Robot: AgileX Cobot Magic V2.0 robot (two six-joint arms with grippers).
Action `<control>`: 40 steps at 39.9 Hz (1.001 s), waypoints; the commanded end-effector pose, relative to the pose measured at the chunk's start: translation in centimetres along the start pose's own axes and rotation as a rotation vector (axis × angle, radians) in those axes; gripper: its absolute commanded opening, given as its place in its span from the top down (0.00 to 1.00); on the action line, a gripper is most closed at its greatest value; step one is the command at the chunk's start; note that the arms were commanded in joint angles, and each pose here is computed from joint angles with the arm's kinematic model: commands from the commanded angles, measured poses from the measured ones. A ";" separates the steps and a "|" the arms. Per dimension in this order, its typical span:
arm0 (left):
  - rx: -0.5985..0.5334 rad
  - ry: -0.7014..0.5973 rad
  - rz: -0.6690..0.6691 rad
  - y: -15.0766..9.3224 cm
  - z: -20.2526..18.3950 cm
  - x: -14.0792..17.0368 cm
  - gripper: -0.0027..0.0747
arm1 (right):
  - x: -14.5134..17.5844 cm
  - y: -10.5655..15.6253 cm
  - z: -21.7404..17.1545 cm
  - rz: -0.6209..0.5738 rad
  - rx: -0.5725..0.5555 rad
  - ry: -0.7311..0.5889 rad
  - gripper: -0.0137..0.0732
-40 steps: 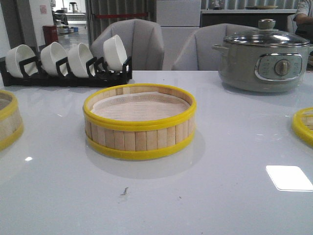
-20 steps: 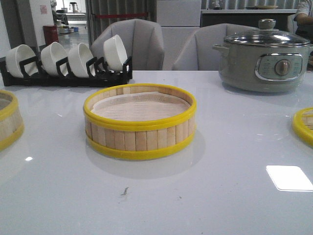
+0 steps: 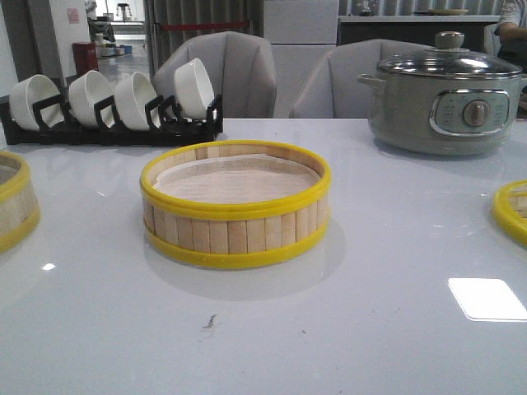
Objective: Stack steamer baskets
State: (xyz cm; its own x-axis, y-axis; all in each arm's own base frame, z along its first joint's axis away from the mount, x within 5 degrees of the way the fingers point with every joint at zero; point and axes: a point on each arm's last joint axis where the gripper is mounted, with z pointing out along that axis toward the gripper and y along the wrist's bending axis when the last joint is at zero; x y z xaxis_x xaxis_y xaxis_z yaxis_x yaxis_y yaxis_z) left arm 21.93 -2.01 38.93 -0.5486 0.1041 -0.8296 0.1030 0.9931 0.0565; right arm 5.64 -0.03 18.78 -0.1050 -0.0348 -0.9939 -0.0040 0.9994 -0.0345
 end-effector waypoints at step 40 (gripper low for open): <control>-0.013 -0.113 0.018 0.1 -0.1 -1.6 0.85 | -1.4 0.0 -0.3 -0.020 0.007 -0.120 0.79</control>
State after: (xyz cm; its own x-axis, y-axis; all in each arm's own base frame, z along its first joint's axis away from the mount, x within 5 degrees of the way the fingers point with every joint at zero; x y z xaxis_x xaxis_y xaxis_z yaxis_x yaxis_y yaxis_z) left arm 22.70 -2.03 38.67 -0.5389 0.1189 -0.8339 0.1048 0.9918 0.0736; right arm 5.64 -0.03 18.77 -0.1068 -0.0360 -0.9936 -0.0039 0.9994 -0.0358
